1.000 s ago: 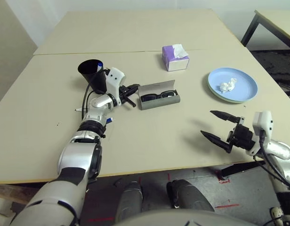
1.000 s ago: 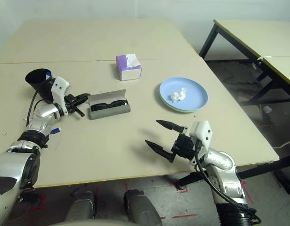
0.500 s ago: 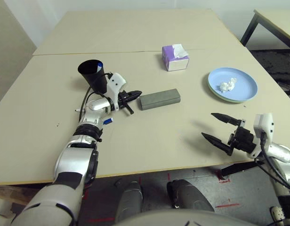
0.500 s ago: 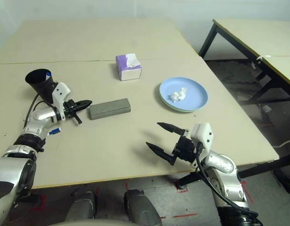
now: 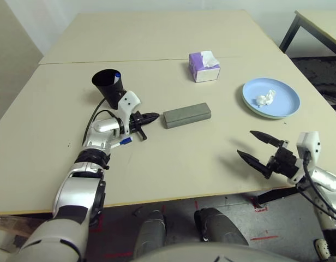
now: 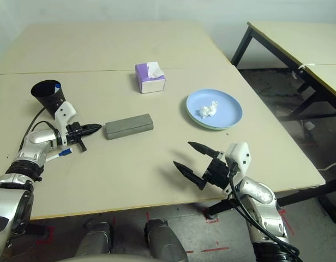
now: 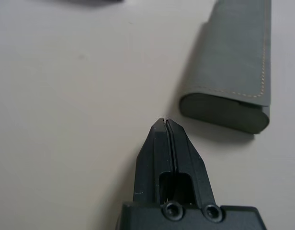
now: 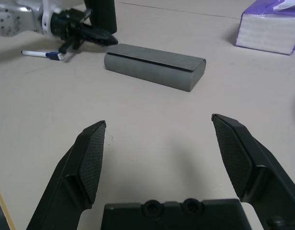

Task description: Organize and tidy the items on the table.

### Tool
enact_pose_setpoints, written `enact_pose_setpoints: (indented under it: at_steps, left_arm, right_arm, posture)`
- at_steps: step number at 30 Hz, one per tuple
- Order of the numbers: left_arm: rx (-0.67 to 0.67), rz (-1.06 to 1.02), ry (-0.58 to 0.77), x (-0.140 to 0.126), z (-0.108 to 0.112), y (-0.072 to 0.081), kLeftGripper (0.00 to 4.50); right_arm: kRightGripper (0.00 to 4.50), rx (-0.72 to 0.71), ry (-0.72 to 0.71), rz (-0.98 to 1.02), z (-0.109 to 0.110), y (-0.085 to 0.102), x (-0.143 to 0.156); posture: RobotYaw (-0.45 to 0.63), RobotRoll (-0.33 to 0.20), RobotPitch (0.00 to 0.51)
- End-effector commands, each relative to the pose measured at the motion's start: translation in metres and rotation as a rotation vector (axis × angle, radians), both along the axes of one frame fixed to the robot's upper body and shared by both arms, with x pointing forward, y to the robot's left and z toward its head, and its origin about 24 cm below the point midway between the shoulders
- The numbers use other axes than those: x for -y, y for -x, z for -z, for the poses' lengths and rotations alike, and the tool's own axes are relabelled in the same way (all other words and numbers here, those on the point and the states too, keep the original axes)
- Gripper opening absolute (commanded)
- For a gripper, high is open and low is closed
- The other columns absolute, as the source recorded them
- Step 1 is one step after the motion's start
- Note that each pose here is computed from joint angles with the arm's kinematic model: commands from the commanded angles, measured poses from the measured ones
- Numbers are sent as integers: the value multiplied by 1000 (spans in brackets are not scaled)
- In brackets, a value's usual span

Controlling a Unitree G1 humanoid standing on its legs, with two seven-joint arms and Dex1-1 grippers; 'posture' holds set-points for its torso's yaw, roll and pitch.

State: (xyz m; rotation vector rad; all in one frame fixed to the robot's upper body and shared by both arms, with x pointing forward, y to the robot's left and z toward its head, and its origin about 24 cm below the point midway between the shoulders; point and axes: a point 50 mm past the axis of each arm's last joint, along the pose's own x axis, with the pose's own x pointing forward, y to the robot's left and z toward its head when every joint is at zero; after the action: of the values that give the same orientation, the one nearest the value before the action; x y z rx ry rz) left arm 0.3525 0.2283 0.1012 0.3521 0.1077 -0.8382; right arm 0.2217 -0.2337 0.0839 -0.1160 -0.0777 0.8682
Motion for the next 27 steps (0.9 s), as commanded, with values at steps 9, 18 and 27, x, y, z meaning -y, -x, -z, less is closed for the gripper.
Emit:
enact_pose_setpoints:
  at_steps: [9,18,27]
  left_arm:
    - [0,48,-21,-37,-46,40,34]
    - [-126,108,-80,-66,-55,89,34]
    - [-198,85,-288,-101,-67,109,640]
  right_arm:
    - [4500,11,4,-81,2,-5,-9]
    - [4500,23,-2,-124,3,-17,-16]
    - [4500,43,74,-281,2,-14,-27]
  posture:
    - [-90,0,123]
    - [-46,0,128]
    - [-21,0,133]
